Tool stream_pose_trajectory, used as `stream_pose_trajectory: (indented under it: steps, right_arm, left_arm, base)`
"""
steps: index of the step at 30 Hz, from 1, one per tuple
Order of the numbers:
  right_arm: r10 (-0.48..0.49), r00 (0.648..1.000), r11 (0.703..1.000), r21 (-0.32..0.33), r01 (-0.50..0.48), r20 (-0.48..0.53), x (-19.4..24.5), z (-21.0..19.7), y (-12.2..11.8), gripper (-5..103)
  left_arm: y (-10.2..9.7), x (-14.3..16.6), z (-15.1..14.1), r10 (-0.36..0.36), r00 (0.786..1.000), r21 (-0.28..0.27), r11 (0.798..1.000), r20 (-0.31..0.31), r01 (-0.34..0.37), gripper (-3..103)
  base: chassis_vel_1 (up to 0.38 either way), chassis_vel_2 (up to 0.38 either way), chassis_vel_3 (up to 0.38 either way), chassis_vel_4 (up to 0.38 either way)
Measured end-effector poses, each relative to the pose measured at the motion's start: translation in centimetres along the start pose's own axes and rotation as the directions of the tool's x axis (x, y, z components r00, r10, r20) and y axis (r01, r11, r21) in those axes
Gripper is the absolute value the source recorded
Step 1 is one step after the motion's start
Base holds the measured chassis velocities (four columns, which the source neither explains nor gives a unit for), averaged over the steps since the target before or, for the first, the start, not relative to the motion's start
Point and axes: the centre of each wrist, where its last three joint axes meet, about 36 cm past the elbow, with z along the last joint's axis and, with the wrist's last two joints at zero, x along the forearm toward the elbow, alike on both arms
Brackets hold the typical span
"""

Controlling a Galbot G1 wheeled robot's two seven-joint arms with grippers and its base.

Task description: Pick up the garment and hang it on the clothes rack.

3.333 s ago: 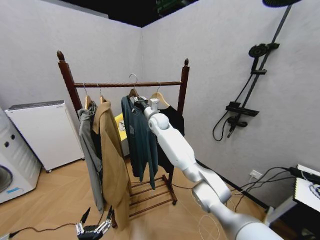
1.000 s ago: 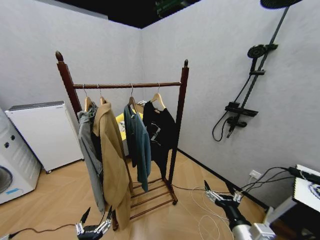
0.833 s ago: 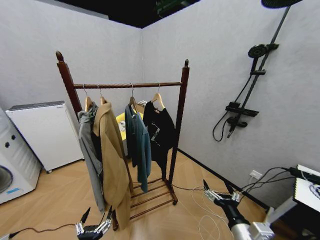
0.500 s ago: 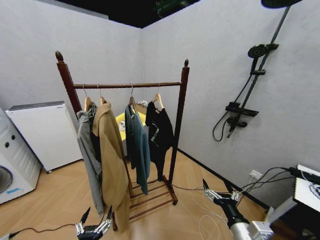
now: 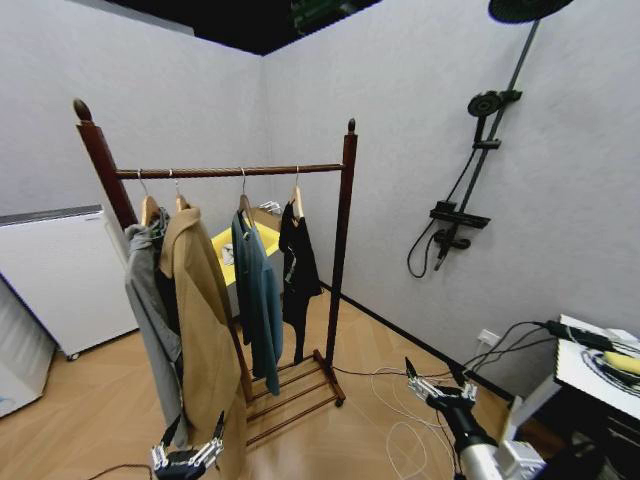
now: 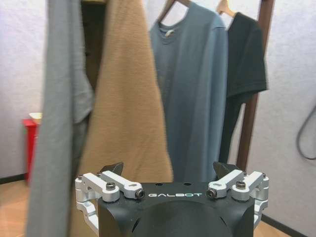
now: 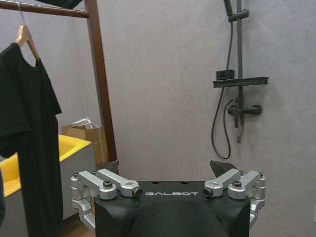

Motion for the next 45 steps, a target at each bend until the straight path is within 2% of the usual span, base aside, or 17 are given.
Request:
stream_pose_trajectory:
  steps: [45]
  right_arm:
    - [0.000, 1.000, 1.000, -0.001, 0.000, 0.000, -0.03, 0.01, 0.02, 100]
  left_arm:
    - [0.00, 0.00, 0.00, 0.000, 1.000, 0.000, 1.000, 0.000, 0.000, 100]
  base:
    - [-0.118, -0.124, -0.122, -0.126]
